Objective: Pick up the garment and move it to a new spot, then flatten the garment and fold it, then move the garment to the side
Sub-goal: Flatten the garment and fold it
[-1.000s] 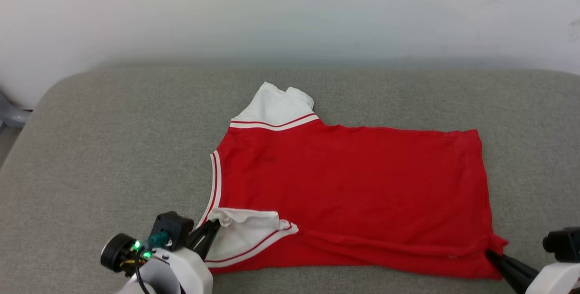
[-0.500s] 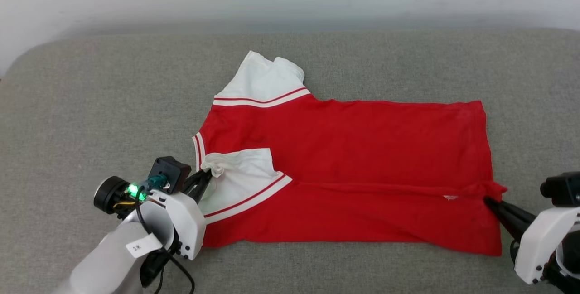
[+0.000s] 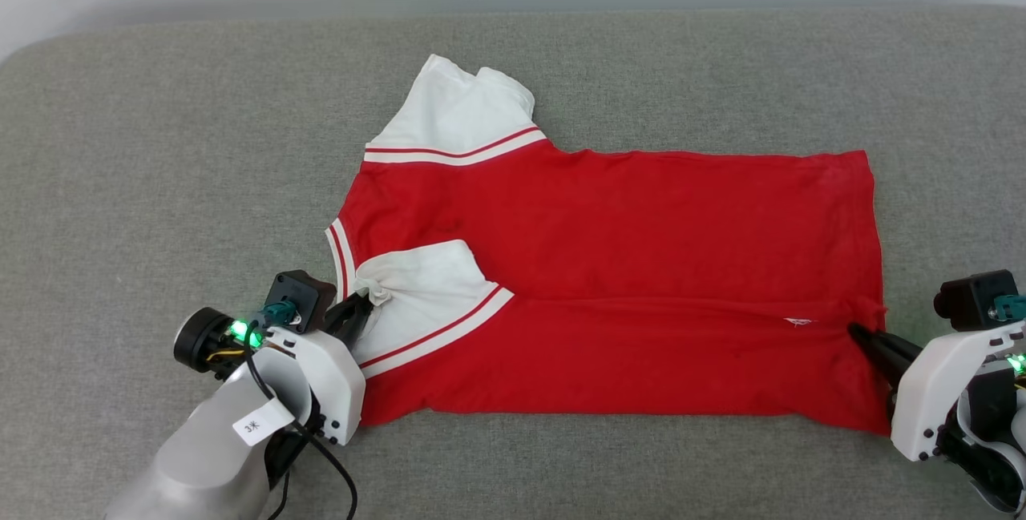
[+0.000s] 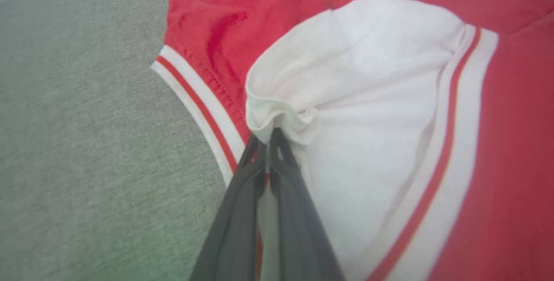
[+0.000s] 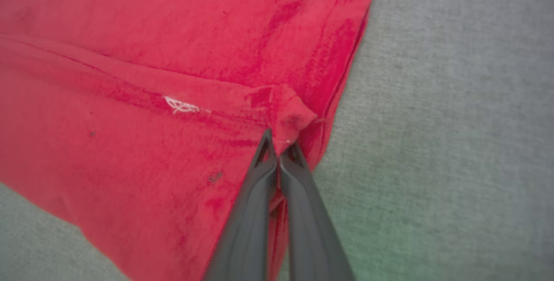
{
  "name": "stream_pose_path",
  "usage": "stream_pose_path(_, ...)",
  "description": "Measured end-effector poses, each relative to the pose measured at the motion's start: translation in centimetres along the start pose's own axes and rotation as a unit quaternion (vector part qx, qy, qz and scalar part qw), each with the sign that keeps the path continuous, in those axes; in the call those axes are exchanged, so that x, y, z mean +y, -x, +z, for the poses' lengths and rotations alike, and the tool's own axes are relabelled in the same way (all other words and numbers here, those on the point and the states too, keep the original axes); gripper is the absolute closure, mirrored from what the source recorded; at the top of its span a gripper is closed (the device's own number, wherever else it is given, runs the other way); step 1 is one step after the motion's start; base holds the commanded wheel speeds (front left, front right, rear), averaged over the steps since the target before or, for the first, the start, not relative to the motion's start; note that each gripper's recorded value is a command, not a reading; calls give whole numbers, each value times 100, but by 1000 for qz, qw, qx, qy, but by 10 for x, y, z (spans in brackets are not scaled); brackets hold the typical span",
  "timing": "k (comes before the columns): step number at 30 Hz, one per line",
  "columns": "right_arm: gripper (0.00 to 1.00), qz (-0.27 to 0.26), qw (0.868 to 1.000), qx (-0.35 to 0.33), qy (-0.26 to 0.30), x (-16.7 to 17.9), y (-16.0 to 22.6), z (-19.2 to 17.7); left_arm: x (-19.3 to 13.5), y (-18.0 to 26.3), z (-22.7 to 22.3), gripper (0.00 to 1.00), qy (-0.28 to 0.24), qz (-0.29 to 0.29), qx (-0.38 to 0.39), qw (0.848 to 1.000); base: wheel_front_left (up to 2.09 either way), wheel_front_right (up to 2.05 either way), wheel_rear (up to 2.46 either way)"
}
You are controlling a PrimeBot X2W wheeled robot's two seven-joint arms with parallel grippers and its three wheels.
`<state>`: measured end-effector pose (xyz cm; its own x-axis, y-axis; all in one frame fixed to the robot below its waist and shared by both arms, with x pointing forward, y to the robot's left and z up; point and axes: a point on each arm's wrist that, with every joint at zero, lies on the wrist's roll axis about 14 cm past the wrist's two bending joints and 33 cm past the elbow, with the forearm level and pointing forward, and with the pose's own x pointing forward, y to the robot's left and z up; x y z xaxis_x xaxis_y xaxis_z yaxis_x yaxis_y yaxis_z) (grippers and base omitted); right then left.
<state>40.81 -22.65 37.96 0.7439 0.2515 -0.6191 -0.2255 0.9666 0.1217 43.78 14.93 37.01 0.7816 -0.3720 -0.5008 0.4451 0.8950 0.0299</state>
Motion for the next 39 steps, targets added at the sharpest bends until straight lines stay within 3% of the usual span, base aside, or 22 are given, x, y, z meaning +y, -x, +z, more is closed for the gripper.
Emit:
stream_pose_path(3,100,-2,1000,-9,-5,0,-3,2,0,0,-1,100,-1,2,0,1000,0,0,0)
stream_pose_path(4,91,-3,1000,-13,-7,0,-3,3,0,0,0,100,-2,2,-2,1000,0,0,0)
stream_pose_path(5,63,-3,1000,-18,-10,0,-3,4,-1,0,0,63,-2,3,-2,1000,0,0,0)
stream_pose_path(6,14,-3,1000,-24,-12,1,-2,6,-1,1,2,0,-3,4,-6,1000,0,0,0)
stream_pose_path(7,0,-3,999,-32,-11,1,-1,9,0,3,3,0,-4,7,-9,1000,0,0,0)
stream_pose_path(15,0,8,994,-109,2,9,15,47,22,21,32,0,-26,35,-50,998,0,0,0)
stream_pose_path(24,0,22,989,-146,26,21,30,66,38,43,84,0,-43,43,-65,996,0,0,0)
stream_pose_path(32,0,28,988,-153,27,29,35,69,27,58,81,0,0,7,51,999,0,0,0)
stream_pose_path(39,0,27,988,-149,21,31,37,66,15,72,49,0,14,-29,178,983,0,0,0)
